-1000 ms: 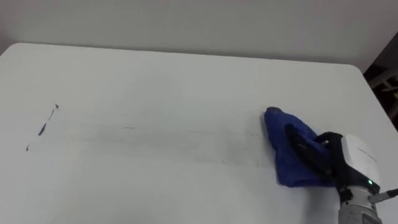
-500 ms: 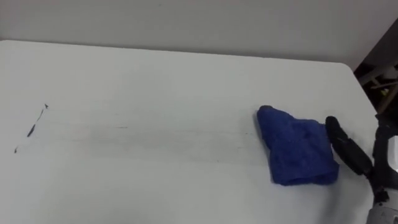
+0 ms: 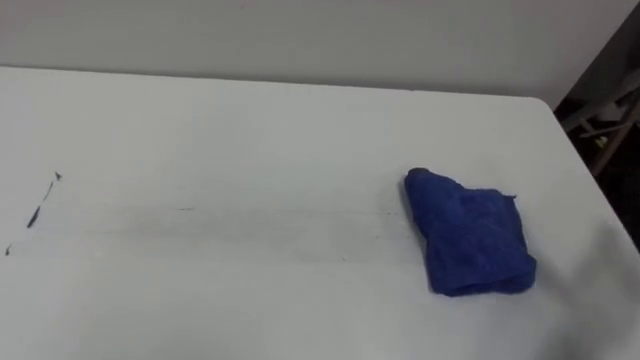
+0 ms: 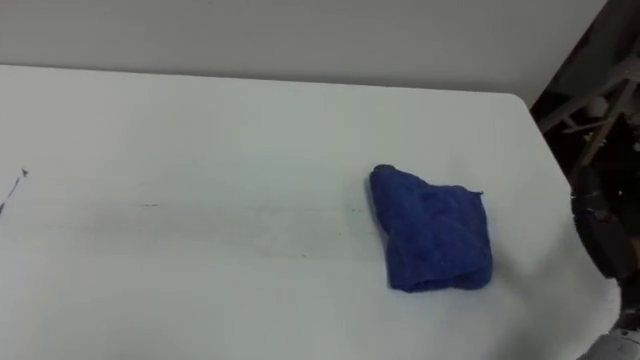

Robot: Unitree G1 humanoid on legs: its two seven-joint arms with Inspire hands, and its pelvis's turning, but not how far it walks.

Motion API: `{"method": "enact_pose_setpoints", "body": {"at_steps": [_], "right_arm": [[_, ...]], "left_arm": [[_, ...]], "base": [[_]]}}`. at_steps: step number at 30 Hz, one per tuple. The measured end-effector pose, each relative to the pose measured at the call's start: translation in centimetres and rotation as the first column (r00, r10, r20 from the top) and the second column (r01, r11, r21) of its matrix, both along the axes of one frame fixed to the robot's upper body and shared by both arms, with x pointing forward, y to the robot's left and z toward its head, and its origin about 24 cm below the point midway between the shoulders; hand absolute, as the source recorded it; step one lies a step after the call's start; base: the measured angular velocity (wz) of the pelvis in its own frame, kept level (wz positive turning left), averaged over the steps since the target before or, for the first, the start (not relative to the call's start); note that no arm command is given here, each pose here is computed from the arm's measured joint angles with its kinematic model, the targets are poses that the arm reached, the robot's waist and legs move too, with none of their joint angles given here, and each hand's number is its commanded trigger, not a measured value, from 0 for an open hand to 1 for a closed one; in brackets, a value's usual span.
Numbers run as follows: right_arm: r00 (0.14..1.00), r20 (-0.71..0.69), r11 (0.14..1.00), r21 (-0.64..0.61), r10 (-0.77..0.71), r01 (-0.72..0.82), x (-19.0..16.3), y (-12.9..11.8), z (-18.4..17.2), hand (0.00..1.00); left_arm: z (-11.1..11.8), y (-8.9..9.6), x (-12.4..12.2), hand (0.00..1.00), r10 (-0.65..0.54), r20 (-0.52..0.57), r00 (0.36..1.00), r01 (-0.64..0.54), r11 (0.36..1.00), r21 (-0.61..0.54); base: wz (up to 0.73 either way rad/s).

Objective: Wipe table

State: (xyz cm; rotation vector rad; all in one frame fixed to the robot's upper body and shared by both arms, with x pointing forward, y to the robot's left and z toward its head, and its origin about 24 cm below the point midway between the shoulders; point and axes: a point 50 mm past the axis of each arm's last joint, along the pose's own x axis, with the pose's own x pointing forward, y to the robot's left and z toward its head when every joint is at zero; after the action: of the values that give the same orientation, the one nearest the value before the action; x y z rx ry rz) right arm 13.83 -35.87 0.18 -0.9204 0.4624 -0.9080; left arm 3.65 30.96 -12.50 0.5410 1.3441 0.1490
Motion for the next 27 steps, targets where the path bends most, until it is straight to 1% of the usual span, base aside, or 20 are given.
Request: {"method": "enact_pose_setpoints", "body": {"at_steps": [1, 3, 4, 6, 7, 9, 10, 12, 13, 15, 16, 18, 19, 21, 23, 26, 27], "right_arm": [[1.000, -0.003, 1.000, 0.015, -0.017, 0.017, -0.3, -0.2, -0.2, 0.00], [0.995, -0.009, 0.989, 0.112, -0.097, 0.098, -1.6, -0.8, -1.5, 0.00], [0.993, -0.020, 0.983, 0.138, -0.119, 0.121, -2.1, -0.9, -2.0, 0.00], [0.972, -0.088, 0.947, 0.222, -0.216, 0.230, -4.4, -1.4, -4.0, 0.00], [0.963, -0.110, 0.934, 0.242, -0.244, 0.264, -5.0, -1.5, -4.6, 0.00], [0.915, -0.211, 0.867, 0.303, -0.344, 0.396, -7.9, -1.8, -6.7, 0.00], [0.900, -0.237, 0.845, 0.320, -0.366, 0.428, -8.7, -1.7, -7.2, 0.00], [0.827, -0.346, 0.749, 0.364, -0.444, 0.554, -12.1, -1.4, -9.0, 0.00], [0.813, -0.363, 0.729, 0.372, -0.455, 0.574, -12.7, -1.3, -9.3, 0.00], [0.745, -0.448, 0.644, 0.388, -0.494, 0.660, -15.3, -0.7, -10.4, 0.00], [0.730, -0.467, 0.623, 0.392, -0.500, 0.677, -15.8, -0.5, -10.6, 0.00], [0.678, -0.527, 0.549, 0.407, -0.512, 0.731, -17.5, 0.5, -11.4, 0.00], [0.665, -0.544, 0.532, 0.407, -0.512, 0.743, -17.9, 0.8, -11.6, 0.00], [0.625, -0.591, 0.467, 0.419, -0.511, 0.778, -19.0, 1.9, -12.3, 0.00], [0.599, -0.624, 0.432, 0.420, -0.502, 0.798, -19.8, 2.6, -12.7, 0.00], [0.555, -0.691, 0.365, 0.421, -0.464, 0.830, -21.5, 4.1, -13.3, 0.00], [0.541, -0.715, 0.338, 0.425, -0.443, 0.839, -22.0, 4.7, -13.6, 0.00]], "left_arm": [[0.0, 0.1, 0.0, 0.00, 0.004, 0.001, 1.000, -0.004, 1.000, 0.001], [0.1, 0.4, -0.4, 0.00, 0.030, -0.011, 0.999, -0.030, 0.999, 0.010], [0.1, 0.4, -0.4, 0.00, 0.035, -0.013, 0.999, -0.034, 0.999, 0.011], [0.1, 0.4, -0.5, 0.00, 0.037, -0.021, 0.999, -0.036, 0.999, 0.014], [0.1, 0.4, -0.6, 0.00, 0.038, -0.024, 0.999, -0.038, 0.999, 0.014], [0.1, 0.5, -0.7, 0.00, 0.042, -0.032, 0.999, -0.042, 0.999, 0.016], [0.1, 0.5, -0.7, 0.00, 0.042, -0.031, 0.999, -0.042, 0.999, 0.016], [0.1, 0.5, -0.8, 0.00, 0.046, -0.033, 0.998, -0.046, 0.999, 0.015], [0.1, 0.5, -0.9, 0.00, 0.047, -0.036, 0.998, -0.046, 0.999, 0.015], [0.1, 0.5, -1.0, 0.00, 0.049, -0.040, 0.998, -0.049, 0.999, 0.015], [0.1, 0.5, -1.0, 0.00, 0.049, -0.040, 0.998, -0.049, 0.999, 0.016], [0.0, 0.4, -0.9, 0.00, 0.055, -0.045, 0.997, -0.054, 0.998, 0.017], [0.0, 0.4, -0.8, 0.00, 0.055, -0.046, 0.997, -0.054, 0.998, 0.017], [-0.1, 0.3, -0.5, 0.00, 0.056, -0.049, 0.997, -0.056, 0.998, 0.015], [-0.1, 0.2, -0.3, 0.00, 0.053, -0.057, 0.997, -0.052, 0.998, 0.019], [-0.3, 0.0, -0.7, 0.00, 0.028, -0.085, 0.996, -0.026, 0.999, 0.030], [-0.5, -0.1, -1.2, 0.00, 0.026, -0.109, 0.994, -0.023, 0.999, 0.034]], "base": [[0.00], [0.00], [0.03], [0.00], [0.00], [0.00], [0.05], [0.06], [0.00], [0.00], [0.00], [0.00], [0.00], [0.00], [0.00], [-0.03], [-0.07]]}}
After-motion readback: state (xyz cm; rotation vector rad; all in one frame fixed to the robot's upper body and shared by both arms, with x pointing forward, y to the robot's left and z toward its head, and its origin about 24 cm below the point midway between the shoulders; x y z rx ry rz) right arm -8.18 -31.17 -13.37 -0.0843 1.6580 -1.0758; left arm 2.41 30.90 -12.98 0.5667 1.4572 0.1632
